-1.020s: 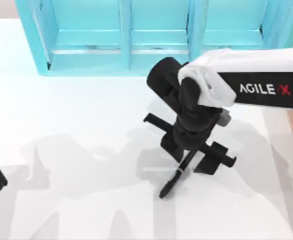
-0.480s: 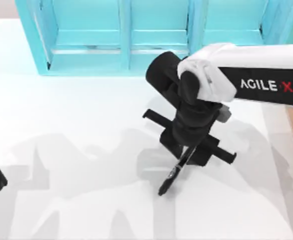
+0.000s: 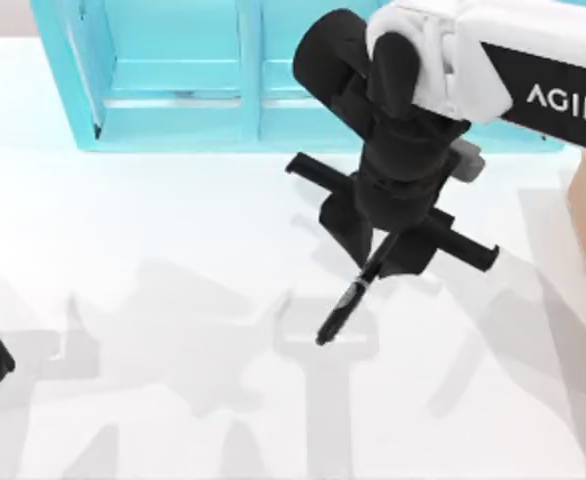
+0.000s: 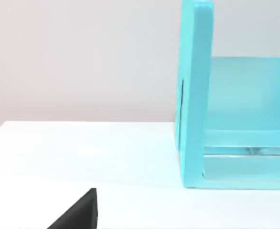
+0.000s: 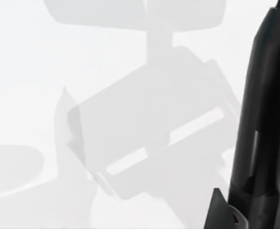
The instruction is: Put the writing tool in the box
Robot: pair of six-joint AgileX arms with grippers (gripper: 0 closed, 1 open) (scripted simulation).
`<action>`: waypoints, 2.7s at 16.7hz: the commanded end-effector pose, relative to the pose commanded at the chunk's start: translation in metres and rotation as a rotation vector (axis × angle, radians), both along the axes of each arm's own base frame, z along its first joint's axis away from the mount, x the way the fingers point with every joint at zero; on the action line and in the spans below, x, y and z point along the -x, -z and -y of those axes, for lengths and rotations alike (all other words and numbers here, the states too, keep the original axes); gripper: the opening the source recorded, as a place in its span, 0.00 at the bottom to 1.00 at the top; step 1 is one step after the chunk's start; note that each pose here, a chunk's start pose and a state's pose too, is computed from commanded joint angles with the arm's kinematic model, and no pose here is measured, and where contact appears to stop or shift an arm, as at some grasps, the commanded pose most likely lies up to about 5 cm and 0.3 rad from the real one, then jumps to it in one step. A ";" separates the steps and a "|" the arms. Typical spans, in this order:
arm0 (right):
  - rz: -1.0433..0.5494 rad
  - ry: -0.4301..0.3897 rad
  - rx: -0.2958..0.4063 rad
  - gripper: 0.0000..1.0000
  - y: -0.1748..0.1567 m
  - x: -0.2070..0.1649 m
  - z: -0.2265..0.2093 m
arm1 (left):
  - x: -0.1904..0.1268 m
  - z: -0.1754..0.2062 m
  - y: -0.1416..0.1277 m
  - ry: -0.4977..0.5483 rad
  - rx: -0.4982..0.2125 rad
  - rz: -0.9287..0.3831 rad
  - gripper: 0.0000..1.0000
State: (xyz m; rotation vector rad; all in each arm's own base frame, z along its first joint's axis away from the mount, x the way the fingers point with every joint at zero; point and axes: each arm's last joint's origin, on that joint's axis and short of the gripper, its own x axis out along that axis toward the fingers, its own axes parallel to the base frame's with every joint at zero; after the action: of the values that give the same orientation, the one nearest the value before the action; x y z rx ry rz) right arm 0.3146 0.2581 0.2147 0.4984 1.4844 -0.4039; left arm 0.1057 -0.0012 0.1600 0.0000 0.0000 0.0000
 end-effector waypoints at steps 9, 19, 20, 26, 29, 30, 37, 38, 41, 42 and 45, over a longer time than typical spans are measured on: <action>-0.004 0.086 -0.001 0.00 -0.004 -0.021 0.036 | 0.000 0.000 0.000 0.000 0.000 0.000 1.00; -0.037 0.763 0.002 0.00 -0.018 -0.044 0.336 | 0.000 0.000 0.000 0.000 0.000 0.000 1.00; -0.036 0.824 0.001 0.00 -0.020 -0.034 0.361 | 0.000 0.000 0.000 0.000 0.000 0.000 1.00; -0.022 0.991 -0.008 0.00 -0.028 0.009 0.427 | 0.000 0.000 0.000 0.000 0.000 0.000 1.00; -0.022 0.992 -0.008 0.00 -0.028 0.009 0.427 | 0.000 0.000 0.000 0.000 0.000 0.000 1.00; -0.023 0.990 -0.007 0.00 -0.027 0.007 0.427 | 0.000 0.000 0.000 0.000 0.000 0.000 1.00; -0.021 0.987 -0.014 0.00 0.010 0.005 0.404 | 0.000 0.000 0.000 0.000 0.000 0.000 1.00; -0.020 0.987 -0.014 0.00 0.017 0.005 0.399 | 0.000 0.000 0.000 0.000 0.000 0.000 1.00; -0.022 0.992 -0.008 0.00 0.028 0.006 0.395 | 0.000 0.000 0.000 0.000 0.000 0.000 1.00; -0.022 0.992 -0.008 0.00 0.028 0.006 0.395 | 0.000 0.000 0.000 0.000 0.000 0.000 1.00; -0.022 0.992 -0.008 0.08 0.028 0.006 0.395 | 0.000 0.000 0.000 0.000 0.000 0.000 1.00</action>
State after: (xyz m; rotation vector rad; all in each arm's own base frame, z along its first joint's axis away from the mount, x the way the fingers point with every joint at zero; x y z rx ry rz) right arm 0.3090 -0.1365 0.1864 1.2324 1.1680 -1.1713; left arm 0.1057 -0.0012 0.1600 0.0000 0.0000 0.0000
